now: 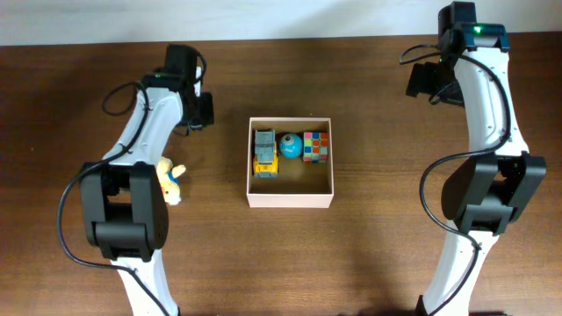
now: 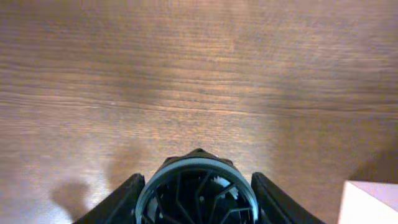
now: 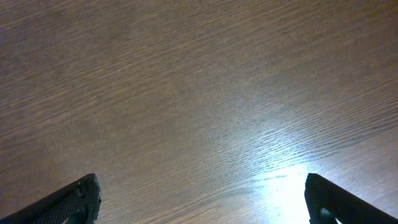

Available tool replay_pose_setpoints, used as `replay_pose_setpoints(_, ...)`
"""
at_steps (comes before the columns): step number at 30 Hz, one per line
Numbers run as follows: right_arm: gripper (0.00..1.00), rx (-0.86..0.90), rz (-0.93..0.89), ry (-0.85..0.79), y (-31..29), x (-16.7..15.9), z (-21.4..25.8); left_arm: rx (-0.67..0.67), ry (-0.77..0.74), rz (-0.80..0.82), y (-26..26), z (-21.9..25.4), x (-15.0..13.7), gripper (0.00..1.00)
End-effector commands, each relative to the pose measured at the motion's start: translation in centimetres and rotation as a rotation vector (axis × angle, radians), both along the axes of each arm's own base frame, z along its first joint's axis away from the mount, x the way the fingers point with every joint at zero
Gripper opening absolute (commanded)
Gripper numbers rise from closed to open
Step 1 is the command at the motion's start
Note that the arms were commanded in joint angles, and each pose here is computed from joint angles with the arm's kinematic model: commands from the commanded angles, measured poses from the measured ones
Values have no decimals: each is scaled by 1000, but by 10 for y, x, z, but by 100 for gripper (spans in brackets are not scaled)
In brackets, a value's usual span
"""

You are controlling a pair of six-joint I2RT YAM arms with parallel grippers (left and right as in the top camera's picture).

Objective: Pack container
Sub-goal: 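Lift the wheel and carry it right over the box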

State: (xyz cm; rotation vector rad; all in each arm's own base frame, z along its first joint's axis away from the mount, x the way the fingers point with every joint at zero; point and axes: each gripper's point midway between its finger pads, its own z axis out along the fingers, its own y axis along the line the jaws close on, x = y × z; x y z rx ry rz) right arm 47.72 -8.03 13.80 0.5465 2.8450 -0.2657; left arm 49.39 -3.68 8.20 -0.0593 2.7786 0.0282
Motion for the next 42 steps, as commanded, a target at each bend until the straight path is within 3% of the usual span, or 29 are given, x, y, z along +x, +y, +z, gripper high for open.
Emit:
replay_pose_setpoints(1,99,-13,-7,-22,-1,0,9,3,-37,-4,-2,28,10,48)
replay_pose_setpoints(12,99,-13,-7,-22,-1,0,9,2,-25,-92,-41,102,-8,48)
replay_pose_setpoints(18,99,-13,-7,-22,-1,0,9,-63,-34,-343,-101,129,-27,48)
replay_pose_setpoints(30,99,-13,-7,-22,-1,0,9,-124,40,-737,-204,128,-89,46)
replay_pose_setpoints(42,99,-13,-7,-22,-1,0,9,-113,112,-846,-245,108,-120,44)
